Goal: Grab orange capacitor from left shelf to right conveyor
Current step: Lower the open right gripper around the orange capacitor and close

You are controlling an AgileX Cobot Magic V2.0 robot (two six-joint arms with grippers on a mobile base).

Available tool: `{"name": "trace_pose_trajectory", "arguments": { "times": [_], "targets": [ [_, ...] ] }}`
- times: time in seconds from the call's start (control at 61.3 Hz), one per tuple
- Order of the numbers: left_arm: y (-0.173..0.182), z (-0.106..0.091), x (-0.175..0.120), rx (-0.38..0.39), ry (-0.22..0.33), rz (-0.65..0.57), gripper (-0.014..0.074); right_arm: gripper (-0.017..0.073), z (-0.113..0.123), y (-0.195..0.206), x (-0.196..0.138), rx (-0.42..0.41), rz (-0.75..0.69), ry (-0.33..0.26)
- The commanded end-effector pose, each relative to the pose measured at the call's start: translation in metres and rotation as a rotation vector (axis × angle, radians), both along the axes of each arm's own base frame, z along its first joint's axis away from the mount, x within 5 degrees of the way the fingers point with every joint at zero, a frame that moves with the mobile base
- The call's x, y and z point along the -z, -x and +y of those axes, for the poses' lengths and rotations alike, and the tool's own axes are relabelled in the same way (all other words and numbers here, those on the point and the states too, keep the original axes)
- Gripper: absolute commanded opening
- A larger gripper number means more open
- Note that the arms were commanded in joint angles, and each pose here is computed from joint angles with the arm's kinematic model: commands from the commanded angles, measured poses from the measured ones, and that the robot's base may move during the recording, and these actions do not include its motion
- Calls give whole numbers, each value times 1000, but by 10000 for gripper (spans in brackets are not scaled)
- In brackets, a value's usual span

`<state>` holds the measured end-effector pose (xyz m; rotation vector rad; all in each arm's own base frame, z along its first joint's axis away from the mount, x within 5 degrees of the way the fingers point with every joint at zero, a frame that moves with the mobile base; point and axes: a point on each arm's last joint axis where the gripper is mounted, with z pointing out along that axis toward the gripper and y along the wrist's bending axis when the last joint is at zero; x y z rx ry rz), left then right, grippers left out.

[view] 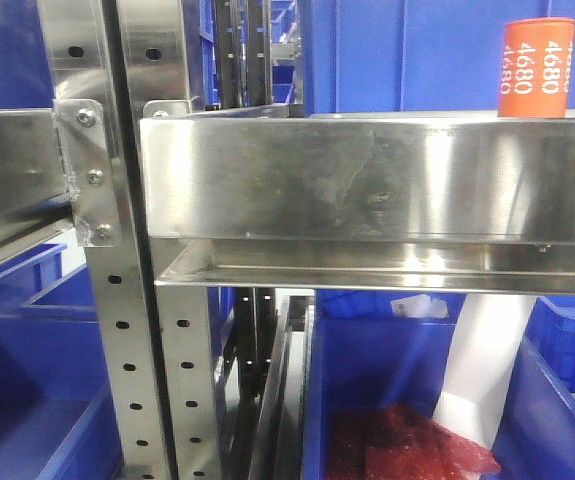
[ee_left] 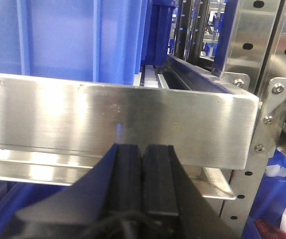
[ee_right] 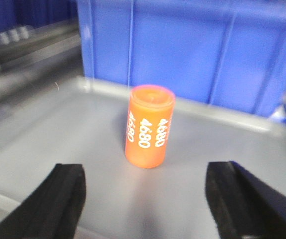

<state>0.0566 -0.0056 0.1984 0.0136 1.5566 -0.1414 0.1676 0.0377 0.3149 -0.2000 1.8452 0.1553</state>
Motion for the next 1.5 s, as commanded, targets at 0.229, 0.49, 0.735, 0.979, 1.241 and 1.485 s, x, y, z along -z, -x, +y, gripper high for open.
{"name": "trace_pose_trajectory", "arguments": {
  "times": [0.229, 0.49, 0.735, 0.979, 1.241, 1.485],
  "targets": [
    [2, 0, -12, -2, 13, -115, -105, 610, 12, -49, 1, 9, -135, -103],
    [2, 0, -12, -2, 13, -115, -105, 610, 4, -72, 16, 72, -125, -156],
    [2, 0, -12, -2, 13, -115, -105, 610, 9, -85, 25, 58, -134, -248],
    [2, 0, -12, -2, 13, -115, -105, 610, 13, -100, 28, 41, -122, -238],
    [2, 0, -12, -2, 13, -115, -105, 605, 17, -122, 34, 36, -90, -214],
    [2, 0, -12, -2, 13, -115, -105, 309, 17, -124, 39, 35, -69, -203]
  ]
}}
